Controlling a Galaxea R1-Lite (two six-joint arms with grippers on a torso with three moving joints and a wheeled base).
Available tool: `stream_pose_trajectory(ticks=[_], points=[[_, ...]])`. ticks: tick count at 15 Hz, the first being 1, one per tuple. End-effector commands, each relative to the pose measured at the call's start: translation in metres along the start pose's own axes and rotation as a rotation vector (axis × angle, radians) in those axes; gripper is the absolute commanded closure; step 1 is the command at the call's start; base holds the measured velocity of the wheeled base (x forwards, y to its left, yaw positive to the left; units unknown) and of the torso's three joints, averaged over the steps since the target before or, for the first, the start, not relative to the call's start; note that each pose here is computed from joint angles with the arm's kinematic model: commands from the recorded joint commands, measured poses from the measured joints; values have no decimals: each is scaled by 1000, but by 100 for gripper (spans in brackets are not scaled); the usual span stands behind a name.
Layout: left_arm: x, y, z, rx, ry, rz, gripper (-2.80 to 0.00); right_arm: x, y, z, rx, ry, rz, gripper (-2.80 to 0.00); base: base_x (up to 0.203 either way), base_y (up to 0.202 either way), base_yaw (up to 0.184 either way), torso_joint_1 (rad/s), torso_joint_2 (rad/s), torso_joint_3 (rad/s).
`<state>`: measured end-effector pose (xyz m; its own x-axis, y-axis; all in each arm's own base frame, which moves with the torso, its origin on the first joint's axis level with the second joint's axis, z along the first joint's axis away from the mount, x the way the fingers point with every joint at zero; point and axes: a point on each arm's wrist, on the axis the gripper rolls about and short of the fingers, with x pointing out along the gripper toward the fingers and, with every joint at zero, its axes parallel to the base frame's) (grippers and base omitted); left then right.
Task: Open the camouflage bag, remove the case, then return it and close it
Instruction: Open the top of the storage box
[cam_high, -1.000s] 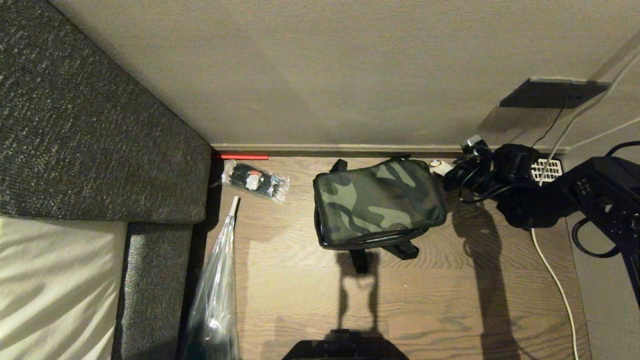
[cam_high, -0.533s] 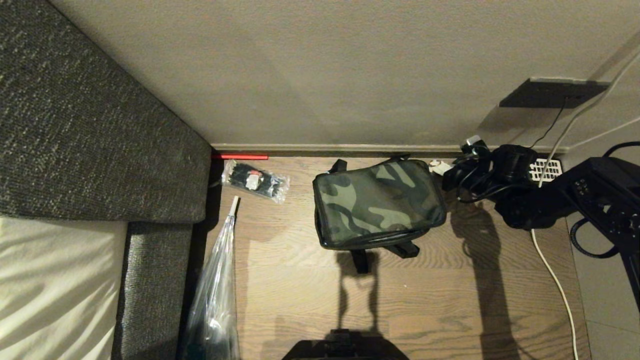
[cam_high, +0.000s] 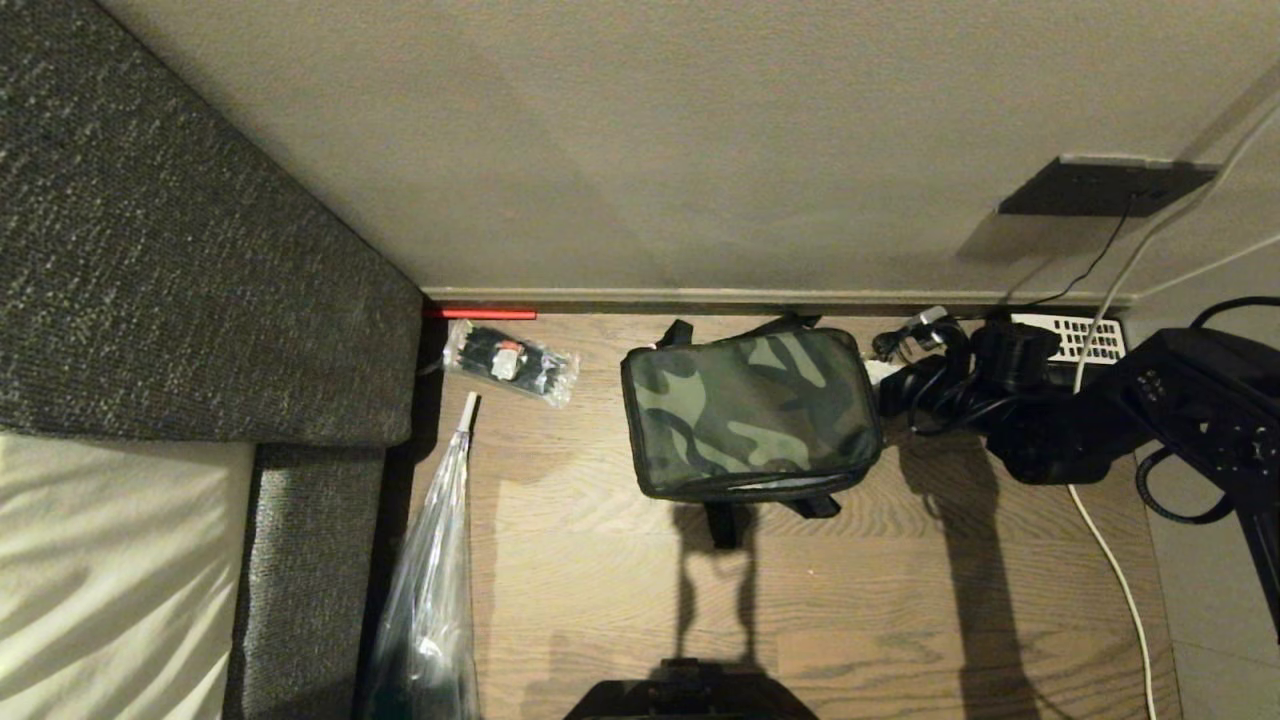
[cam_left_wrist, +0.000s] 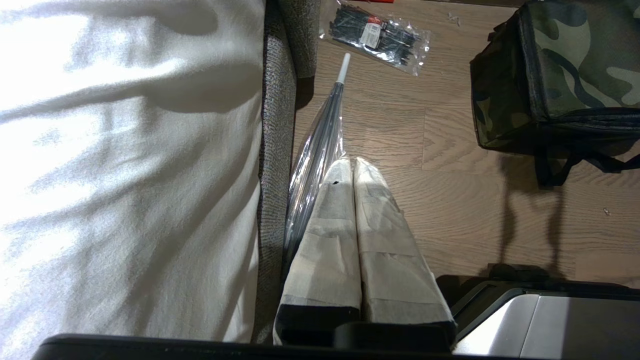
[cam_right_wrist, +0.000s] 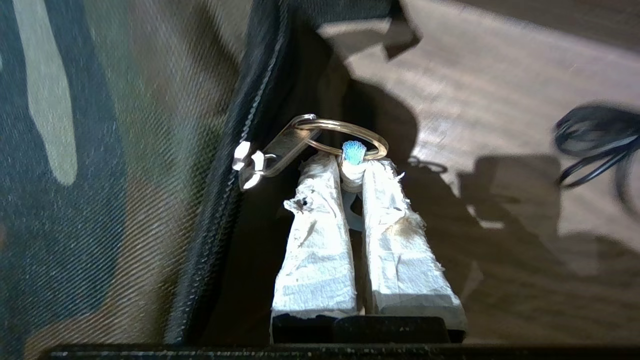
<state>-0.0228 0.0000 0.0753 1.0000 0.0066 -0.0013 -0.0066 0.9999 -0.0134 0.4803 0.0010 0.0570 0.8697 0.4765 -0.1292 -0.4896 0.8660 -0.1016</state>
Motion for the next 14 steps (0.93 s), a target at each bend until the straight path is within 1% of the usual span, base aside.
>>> stream_pose_trajectory(ticks=[1, 3, 5, 6, 7, 8, 9, 11, 14], points=[[0, 0, 0, 0, 1, 1, 0, 1, 5, -6, 6, 17, 2, 0, 0, 0, 0, 0, 0, 0], [0, 0, 0, 0, 1, 1, 0, 2, 8, -8, 15, 24, 8, 0, 0, 0, 0, 0, 0, 0], [0, 0, 0, 0, 0, 1, 0, 4, 17, -11, 37, 42, 13, 0, 0, 0, 0, 0, 0, 0], [0, 0, 0, 0, 3, 1, 0, 5, 24, -14, 65, 56, 24, 0, 0, 0, 0, 0, 0, 0], [0, 0, 0, 0, 2, 1, 0, 6, 30, -15, 110, 64, 33, 0, 0, 0, 0, 0, 0, 0], [0, 0, 0, 0, 1, 1, 0, 6, 33, -14, 133, 64, 39, 0, 0, 0, 0, 0, 0, 0], [0, 0, 0, 0, 2, 1, 0, 7, 38, -12, 184, 67, 39, 0, 0, 0, 0, 0, 0, 0], [0, 0, 0, 0, 2, 1, 0, 10, 47, -11, 222, 78, 16, 0, 0, 0, 0, 0, 0, 0], [0, 0, 0, 0, 1, 1, 0, 10, 59, -6, 259, 81, 21, 0, 0, 0, 0, 0, 0, 0]])
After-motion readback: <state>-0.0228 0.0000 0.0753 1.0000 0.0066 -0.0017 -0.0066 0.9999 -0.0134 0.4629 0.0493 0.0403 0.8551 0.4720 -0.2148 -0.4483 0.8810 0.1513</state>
